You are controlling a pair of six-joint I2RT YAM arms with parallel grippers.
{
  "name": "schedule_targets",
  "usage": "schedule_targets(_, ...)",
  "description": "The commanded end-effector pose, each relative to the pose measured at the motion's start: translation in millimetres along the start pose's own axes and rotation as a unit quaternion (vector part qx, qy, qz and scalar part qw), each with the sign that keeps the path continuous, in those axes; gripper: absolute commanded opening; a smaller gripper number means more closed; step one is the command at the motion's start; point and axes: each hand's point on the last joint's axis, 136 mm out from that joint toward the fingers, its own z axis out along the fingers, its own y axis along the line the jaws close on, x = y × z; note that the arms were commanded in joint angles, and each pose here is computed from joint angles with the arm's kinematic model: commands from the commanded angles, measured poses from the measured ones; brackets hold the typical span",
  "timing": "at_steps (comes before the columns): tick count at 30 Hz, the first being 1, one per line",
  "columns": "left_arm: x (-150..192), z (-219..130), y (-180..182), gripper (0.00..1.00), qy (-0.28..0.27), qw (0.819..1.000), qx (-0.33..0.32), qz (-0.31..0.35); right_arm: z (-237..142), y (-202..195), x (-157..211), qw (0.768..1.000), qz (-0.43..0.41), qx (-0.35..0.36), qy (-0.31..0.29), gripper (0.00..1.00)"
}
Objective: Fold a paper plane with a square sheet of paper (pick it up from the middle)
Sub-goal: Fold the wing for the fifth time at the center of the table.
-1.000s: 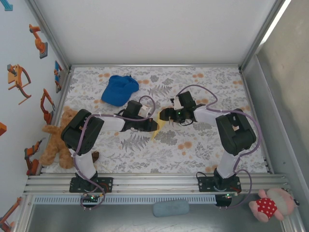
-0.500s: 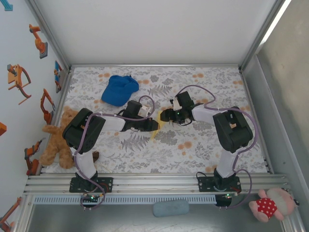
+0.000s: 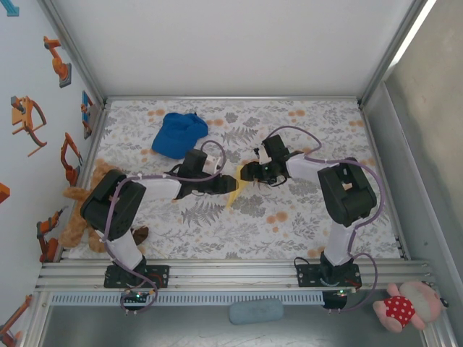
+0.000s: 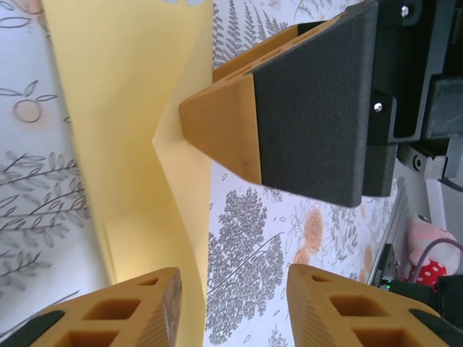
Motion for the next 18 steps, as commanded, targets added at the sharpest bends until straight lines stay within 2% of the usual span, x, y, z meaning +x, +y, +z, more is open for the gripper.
schedule_targets(1, 2, -8, 6, 0.49, -0.022, 0.999, -0.04, 0.0, 15, -13, 7, 1.0, 0.004, 0.027, 0.014, 0.65)
schedule_targets(9, 12, -4, 10, 0.65, -0.017, 0.991, -0.127, 0.035, 17, -15, 7, 0.999, 0.014, 0.033, 0.021, 0.65)
schedule_targets(18, 16, 12, 17, 0.67, 0.013, 0.988, -0.15, 0.043, 18, -16, 9, 0.999, 0.024, 0.035, 0.026, 0.64)
